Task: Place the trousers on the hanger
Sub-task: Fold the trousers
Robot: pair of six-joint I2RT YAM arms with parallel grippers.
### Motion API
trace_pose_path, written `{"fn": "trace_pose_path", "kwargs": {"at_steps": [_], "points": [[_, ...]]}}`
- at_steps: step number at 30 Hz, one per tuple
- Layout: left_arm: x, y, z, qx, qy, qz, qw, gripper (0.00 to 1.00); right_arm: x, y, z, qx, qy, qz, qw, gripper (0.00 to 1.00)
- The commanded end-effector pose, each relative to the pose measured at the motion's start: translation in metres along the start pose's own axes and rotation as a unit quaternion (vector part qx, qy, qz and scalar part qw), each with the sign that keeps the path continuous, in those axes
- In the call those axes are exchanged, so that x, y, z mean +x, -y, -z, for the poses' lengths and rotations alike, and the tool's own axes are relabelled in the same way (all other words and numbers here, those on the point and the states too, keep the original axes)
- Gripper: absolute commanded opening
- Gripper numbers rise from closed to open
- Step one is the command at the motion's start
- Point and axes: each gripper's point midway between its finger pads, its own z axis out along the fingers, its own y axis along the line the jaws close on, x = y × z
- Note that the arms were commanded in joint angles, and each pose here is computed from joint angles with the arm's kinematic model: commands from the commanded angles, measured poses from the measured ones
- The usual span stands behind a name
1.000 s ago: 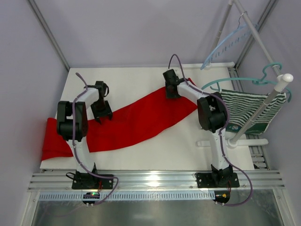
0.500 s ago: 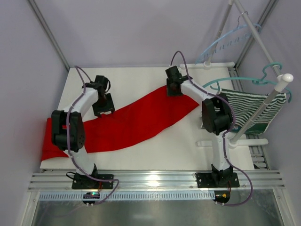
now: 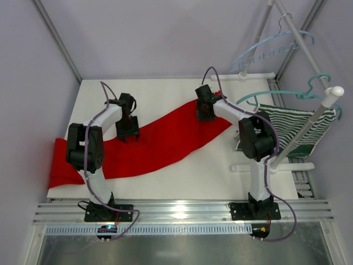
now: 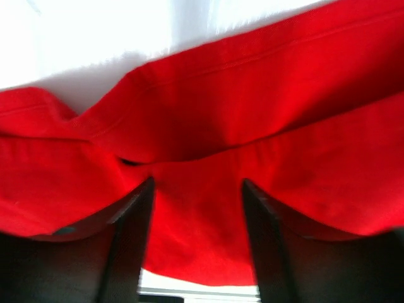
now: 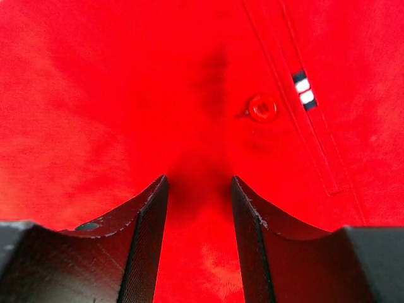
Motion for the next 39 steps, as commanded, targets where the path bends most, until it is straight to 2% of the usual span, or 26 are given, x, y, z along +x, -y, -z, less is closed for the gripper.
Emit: {"fn": "trace_pose_path", "kwargs": {"at_steps": [1, 3, 4, 5, 7, 14, 15, 19, 25, 32, 37, 39], "points": [[0.013, 0.003, -0.012, 0.017, -0.03, -0.006, 0.999, 0.55, 0.0, 0.0, -0.002, 0.005, 0.017, -0.01, 1.0, 0.48], [0.017, 0.007, -0.015, 0.027, -0.039, -0.006, 0.999, 0.45, 0.008, 0.004, -0.007, 0.01, 0.011, -0.011, 1.0, 0.48], [0.017, 0.007, -0.015, 0.028, -0.041, -0.004, 0.999, 0.27, 0.01, 0.005, -0.009, 0.013, 0.011, -0.011, 1.0, 0.48], [0.017, 0.007, -0.015, 0.025, -0.043, -0.002, 0.999, 0.15, 0.013, 0.006, -0.009, 0.014, 0.009, -0.011, 1.0, 0.48], [0.014, 0.005, -0.013, 0.022, -0.04, 0.004, 0.999, 0.0, 0.012, 0.007, -0.01, 0.015, 0.013, -0.013, 1.0, 0.48], [-0.02, -0.007, 0.025, -0.02, 0.027, 0.032, 0.999, 0.0, 0.011, 0.017, -0.013, 0.033, 0.02, -0.02, 0.999, 0.48], [-0.026, -0.017, 0.029, -0.05, 0.042, 0.035, 0.997, 0.0, 0.013, 0.018, -0.014, 0.035, 0.018, -0.018, 0.999, 0.48], [-0.03, -0.04, 0.032, -0.113, 0.05, 0.036, 0.992, 0.07, 0.014, 0.022, -0.019, 0.036, 0.014, -0.019, 0.999, 0.48], [-0.034, -0.042, 0.026, -0.12, 0.041, 0.036, 0.991, 0.08, 0.018, 0.027, -0.023, 0.04, 0.009, -0.018, 0.999, 0.48], [-0.064, -0.058, 0.034, -0.175, 0.091, 0.031, 0.98, 0.03, 0.022, 0.031, -0.025, 0.041, 0.008, -0.019, 0.999, 0.48], [-0.059, -0.076, -0.001, -0.241, 0.046, 0.0, 0.969, 0.02, 0.022, 0.034, -0.023, 0.046, 0.009, -0.005, 0.999, 0.48], [-0.055, -0.077, -0.011, -0.243, 0.03, -0.002, 0.97, 0.03, 0.022, 0.035, -0.022, 0.048, 0.008, -0.002, 0.999, 0.48]]}}
